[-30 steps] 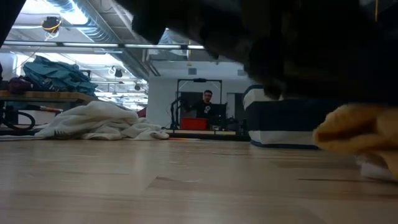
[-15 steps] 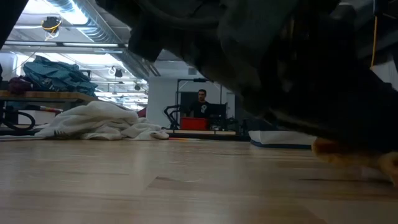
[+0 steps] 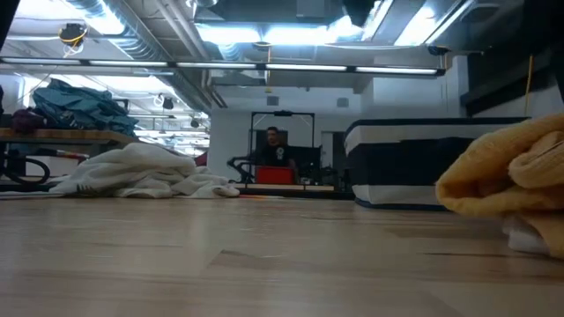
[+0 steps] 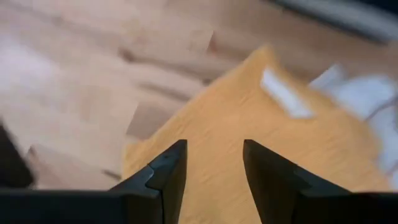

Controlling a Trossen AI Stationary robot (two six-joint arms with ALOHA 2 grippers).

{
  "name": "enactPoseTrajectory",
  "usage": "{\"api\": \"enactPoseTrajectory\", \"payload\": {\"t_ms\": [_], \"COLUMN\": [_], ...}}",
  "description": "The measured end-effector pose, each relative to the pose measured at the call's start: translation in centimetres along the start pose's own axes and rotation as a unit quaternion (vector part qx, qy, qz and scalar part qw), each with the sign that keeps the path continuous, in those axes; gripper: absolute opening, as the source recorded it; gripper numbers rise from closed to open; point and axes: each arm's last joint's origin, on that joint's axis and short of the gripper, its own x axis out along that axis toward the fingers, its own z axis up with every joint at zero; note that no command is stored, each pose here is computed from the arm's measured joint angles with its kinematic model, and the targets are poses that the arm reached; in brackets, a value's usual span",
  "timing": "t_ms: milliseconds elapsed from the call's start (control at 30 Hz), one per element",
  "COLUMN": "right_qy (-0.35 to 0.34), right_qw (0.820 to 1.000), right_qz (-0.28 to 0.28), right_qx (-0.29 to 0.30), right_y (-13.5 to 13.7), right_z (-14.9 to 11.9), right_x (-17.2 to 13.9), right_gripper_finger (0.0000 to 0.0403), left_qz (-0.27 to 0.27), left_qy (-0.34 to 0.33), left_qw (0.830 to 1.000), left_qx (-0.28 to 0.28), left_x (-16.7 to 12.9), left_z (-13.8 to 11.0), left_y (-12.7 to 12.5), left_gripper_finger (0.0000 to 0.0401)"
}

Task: Fold towel
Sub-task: Fold the white-and-gray checkered towel

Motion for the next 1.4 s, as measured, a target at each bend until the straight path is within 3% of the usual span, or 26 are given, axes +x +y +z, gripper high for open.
{"api": "enactPoseTrajectory", "payload": {"t_ms": [133, 267, 433, 567, 767, 833, 967, 1033, 1167, 1267, 1400], "right_qy": [-0.030, -0.040, -0.045, -0.045, -0.047, -0.052, -0.058, -0.059, -0.059, -0.058, -0.057], "right_qw": [0.999, 0.998, 0.996, 0.994, 0.991, 0.991, 0.990, 0.990, 0.990, 0.990, 0.990], "right_qz": [0.023, 0.028, 0.028, 0.027, 0.027, 0.029, 0.032, 0.032, 0.032, 0.032, 0.032], "right_qx": [-0.039, -0.046, -0.075, -0.095, -0.119, -0.121, -0.122, -0.122, -0.122, -0.122, -0.122], "right_y": [0.0, 0.0, 0.0, 0.0, 0.0, 0.0, 0.0, 0.0, 0.0, 0.0, 0.0], "right_z": [1.0, 1.3, 1.4, 1.4, 1.4, 1.4, 1.4, 1.4, 1.4, 1.4, 1.4], "right_x": [-1.0, -1.1, -1.0, -1.0, -1.0, -1.0, -1.1, -1.1, -1.1, -1.1, -1.1], "right_gripper_finger": [0.0161, 0.0161, 0.0161, 0.0161, 0.0161, 0.0161, 0.0161, 0.0161, 0.0161, 0.0161, 0.0161], "left_qz": [0.094, 0.198, 0.280, 0.327, 0.385, 0.395, 0.410, 0.418, 0.422, 0.396, 0.391], "left_qy": [0.052, 0.132, 0.215, 0.315, 0.467, 0.492, 0.507, 0.495, 0.470, 0.463, 0.497], "left_qw": [0.994, 0.971, 0.934, 0.884, 0.791, 0.772, 0.755, 0.757, 0.761, 0.766, 0.736], "left_qx": [0.028, 0.034, -0.055, -0.109, -0.087, -0.079, -0.072, -0.085, -0.144, -0.206, -0.241], "left_x": [-2.7, -5.5, -9.4, -13.1, -17.3, -17.9, -17.8, -17.3, -16.6, -16.7, -18.0], "left_z": [1.0, 1.0, 0.3, -1.1, -3.0, -3.3, -4.5, -5.5, -8.0, -10.2, -12.9], "left_y": [1.7, 3.6, 5.5, 6.9, 8.6, 9.2, 11.0, 12.3, 15.5, 17.9, 19.5], "left_gripper_finger": [0.0141, 0.0141, 0.0141, 0.0141, 0.0141, 0.0141, 0.0141, 0.0141, 0.0141, 0.0141, 0.0141]}}
